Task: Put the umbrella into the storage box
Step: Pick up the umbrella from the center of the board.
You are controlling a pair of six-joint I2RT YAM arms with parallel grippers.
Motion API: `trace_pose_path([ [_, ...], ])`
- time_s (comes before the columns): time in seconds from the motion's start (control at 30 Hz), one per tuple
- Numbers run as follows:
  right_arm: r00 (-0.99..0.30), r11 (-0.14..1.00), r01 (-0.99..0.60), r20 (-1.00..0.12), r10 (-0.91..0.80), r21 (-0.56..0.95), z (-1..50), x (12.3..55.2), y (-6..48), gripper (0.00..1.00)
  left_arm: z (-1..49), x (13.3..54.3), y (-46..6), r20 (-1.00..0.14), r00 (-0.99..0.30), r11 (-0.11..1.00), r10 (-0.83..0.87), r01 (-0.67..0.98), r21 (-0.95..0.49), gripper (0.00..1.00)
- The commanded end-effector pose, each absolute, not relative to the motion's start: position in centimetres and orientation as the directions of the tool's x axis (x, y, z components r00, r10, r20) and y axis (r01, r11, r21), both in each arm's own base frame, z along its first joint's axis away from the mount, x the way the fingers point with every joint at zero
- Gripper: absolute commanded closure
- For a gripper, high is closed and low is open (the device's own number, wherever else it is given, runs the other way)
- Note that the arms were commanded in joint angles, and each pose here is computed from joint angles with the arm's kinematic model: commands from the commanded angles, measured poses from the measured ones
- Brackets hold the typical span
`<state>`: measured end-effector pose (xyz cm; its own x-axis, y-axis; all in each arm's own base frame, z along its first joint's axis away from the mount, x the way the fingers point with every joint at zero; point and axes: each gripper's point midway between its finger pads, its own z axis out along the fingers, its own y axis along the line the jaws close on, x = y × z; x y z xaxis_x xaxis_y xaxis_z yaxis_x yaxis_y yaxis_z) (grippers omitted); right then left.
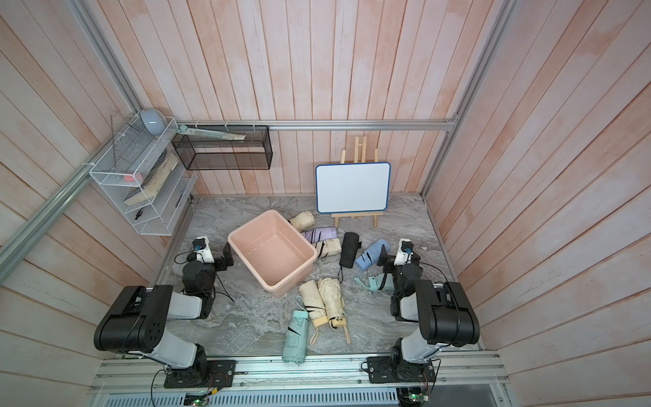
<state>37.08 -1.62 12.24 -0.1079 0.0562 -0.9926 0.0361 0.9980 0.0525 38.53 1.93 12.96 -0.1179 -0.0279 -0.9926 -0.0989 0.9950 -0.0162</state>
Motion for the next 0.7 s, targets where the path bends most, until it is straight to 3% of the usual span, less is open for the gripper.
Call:
trace_pose_path([
  [0.0,-0.046,0.997,0.058,-0.998,0.05,0.047,14.0,36.7,-2.0,0.02,14.5,37.9,2.4,-0.996,-0.077,0.992,-0.041,-0.126,-0.031,0.0],
  [0.23,0.034,0.987,0.135,-0.996,0.088,0.091,17.6,34.2,-3.3,0.02,18.1,36.3,3.5,-0.997,-0.04,0.98,-0.07,-0.19,-0.061,0.0],
  [0.37,0.061,0.967,0.149,-0.978,0.2,0.207,20.0,33.4,-3.6,0.02,19.5,35.9,4.8,-0.981,-0.058,0.947,-0.185,-0.276,-0.163,0.0],
  [0.5,-0.052,0.866,0.281,-0.894,0.445,0.415,19.1,33.0,-5.2,0.02,19.8,35.7,5.8,-0.938,-0.137,0.893,-0.319,-0.374,-0.249,0.0],
  [0.67,-0.237,0.811,0.259,-0.78,0.579,0.524,17.9,32.7,-3.1,0.03,19.6,35.9,3.9,-0.863,-0.295,0.891,-0.41,-0.333,-0.309,0.0],
])
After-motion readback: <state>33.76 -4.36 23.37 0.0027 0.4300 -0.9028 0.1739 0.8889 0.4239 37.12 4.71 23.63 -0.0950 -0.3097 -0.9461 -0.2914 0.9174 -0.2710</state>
